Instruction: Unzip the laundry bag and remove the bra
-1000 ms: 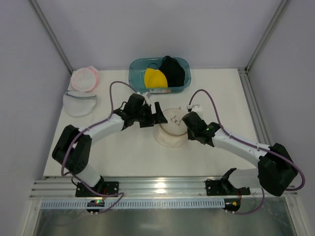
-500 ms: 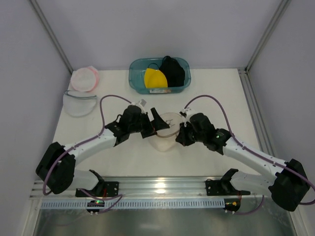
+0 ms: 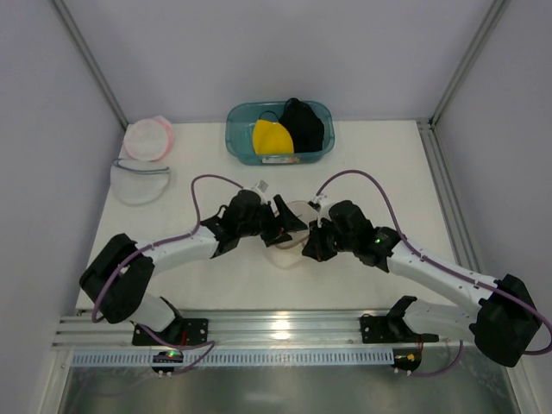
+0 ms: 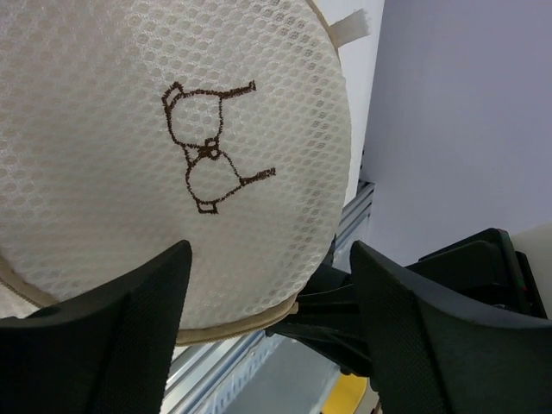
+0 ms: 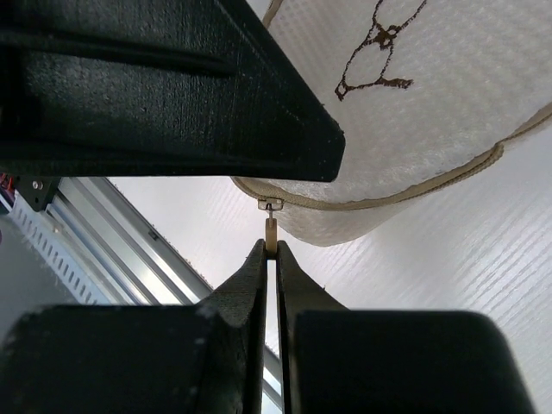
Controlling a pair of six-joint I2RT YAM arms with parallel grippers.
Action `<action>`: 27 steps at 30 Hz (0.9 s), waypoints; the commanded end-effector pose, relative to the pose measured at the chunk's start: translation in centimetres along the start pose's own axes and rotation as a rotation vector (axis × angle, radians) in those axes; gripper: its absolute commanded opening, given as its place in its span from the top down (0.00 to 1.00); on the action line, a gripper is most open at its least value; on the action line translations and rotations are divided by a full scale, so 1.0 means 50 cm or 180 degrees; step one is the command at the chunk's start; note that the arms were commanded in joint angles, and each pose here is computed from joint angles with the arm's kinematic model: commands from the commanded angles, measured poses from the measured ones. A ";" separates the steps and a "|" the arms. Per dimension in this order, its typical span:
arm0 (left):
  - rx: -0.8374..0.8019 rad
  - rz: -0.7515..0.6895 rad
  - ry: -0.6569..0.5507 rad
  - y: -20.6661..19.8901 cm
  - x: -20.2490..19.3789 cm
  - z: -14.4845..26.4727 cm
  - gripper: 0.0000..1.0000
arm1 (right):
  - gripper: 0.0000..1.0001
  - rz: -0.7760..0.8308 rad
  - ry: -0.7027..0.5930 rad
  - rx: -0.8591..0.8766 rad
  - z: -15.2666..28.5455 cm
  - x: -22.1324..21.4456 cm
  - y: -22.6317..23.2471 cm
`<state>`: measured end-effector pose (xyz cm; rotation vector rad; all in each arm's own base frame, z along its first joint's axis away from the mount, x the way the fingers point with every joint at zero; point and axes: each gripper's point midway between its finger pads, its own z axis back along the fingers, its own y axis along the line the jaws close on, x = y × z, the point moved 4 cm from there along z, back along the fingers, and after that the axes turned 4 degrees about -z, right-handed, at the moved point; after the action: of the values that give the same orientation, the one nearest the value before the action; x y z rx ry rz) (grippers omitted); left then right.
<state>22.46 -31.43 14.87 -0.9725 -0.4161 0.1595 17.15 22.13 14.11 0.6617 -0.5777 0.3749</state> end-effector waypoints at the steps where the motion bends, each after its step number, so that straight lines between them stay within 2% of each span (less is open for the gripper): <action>1: -0.0196 -0.0015 -0.0004 -0.023 0.003 -0.004 0.27 | 0.96 0.0089 -0.0100 0.0065 0.000 0.013 0.009; 3: -0.0168 -0.0018 -0.0060 -0.025 0.008 0.003 0.26 | 0.96 0.0072 -0.0114 -0.0107 0.001 0.013 -0.005; 4: -0.0108 -0.0024 -0.0107 -0.022 0.009 0.008 0.21 | 0.96 0.0068 -0.0128 -0.0171 0.002 0.014 -0.009; 5: -0.0025 -0.0047 -0.0310 -0.023 0.026 0.022 0.18 | 0.96 0.0024 -0.0142 -0.0261 0.003 0.016 -0.016; 7: 0.0243 -0.0050 -0.0388 0.004 0.024 0.042 0.09 | 0.96 -0.0003 -0.0162 -0.0420 0.004 0.016 -0.030; 10: 0.0349 -0.0026 -0.0465 0.016 0.021 0.069 0.03 | 0.96 -0.0020 -0.0187 -0.0403 0.002 0.018 -0.028; 19: 0.0433 0.0117 -0.0323 0.044 -0.015 0.098 0.02 | 0.96 0.0001 -0.0177 -0.0441 0.002 0.017 -0.032; 23: 0.0411 0.0222 -0.0225 0.054 -0.032 0.087 0.01 | 0.96 0.0012 -0.0202 -0.0427 0.006 0.021 -0.030; 27: 0.0268 0.0299 -0.0327 0.050 -0.020 0.061 0.02 | 0.96 0.0033 -0.0187 -0.0344 0.006 0.020 -0.022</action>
<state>19.66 -27.00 13.66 -0.8374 -0.4365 0.2872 18.22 20.77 13.38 0.5418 -0.6232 0.3118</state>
